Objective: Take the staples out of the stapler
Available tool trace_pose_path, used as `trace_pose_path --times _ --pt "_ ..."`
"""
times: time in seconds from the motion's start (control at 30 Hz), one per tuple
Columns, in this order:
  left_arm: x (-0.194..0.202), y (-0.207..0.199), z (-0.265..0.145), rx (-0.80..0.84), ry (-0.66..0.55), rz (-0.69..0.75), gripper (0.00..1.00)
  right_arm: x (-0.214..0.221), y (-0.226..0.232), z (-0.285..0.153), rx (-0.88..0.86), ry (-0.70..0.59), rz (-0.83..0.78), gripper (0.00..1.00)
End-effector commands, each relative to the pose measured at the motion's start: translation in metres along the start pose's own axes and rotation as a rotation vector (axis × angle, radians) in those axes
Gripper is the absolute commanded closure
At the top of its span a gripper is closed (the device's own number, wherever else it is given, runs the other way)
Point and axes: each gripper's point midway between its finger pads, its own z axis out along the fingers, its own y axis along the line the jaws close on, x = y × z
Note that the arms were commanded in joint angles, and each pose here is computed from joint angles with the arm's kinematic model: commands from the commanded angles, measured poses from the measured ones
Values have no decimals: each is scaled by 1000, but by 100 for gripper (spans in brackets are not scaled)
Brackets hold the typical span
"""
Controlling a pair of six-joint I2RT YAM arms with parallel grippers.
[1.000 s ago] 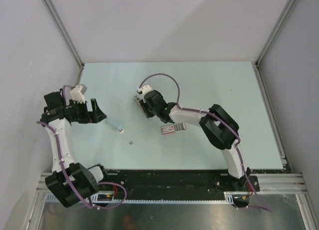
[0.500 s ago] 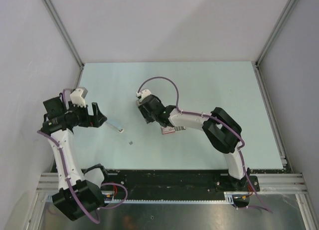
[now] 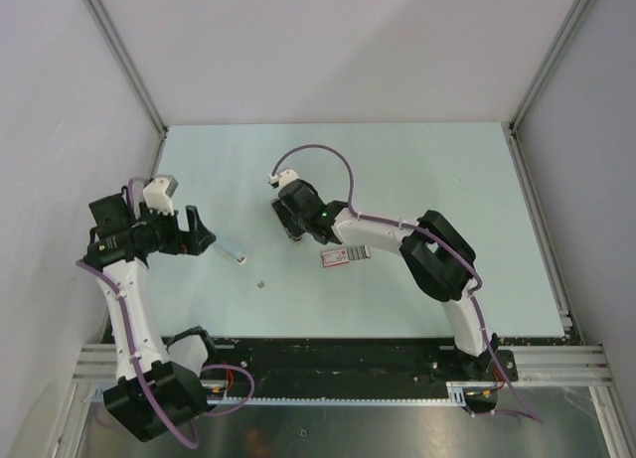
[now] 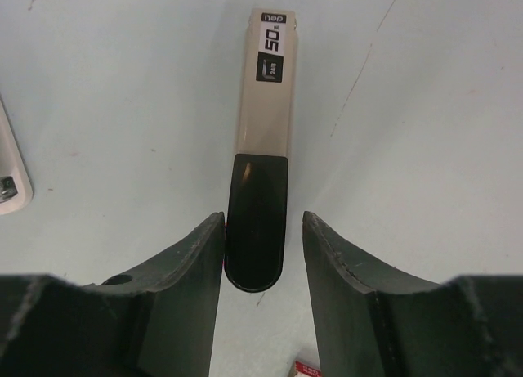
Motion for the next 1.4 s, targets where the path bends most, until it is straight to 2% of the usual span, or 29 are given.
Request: trace_pose_path --times 0.0,0.13,0.2,0.43,0.57,0.77,0.97,1.2,1.37 --pt "-3 -6 0 24 -14 32 1 -5 -2 7 -7 3 24 53" --pt "-4 -7 0 26 -15 35 1 1 -5 12 -10 20 38 54" --pt "-5 -8 0 29 -15 36 1 0 -6 13 -12 17 42 58" --pt "-4 -18 5 51 6 67 1 -7 -2 15 -34 5 61 84" --pt "1 -33 15 89 52 92 2 -21 -1 9 -65 -17 130 98" --pt "0 -48 42 145 107 80 8 -60 -7 -23 -83 -152 280 100" --pt "-2 -74 69 236 134 80 8 -84 -9 -56 -67 -260 369 100" --pt "15 -122 99 370 228 153 15 -97 -7 -80 -83 -320 499 100" --pt "26 -137 118 418 304 135 18 -93 -5 -78 -63 -317 503 100"
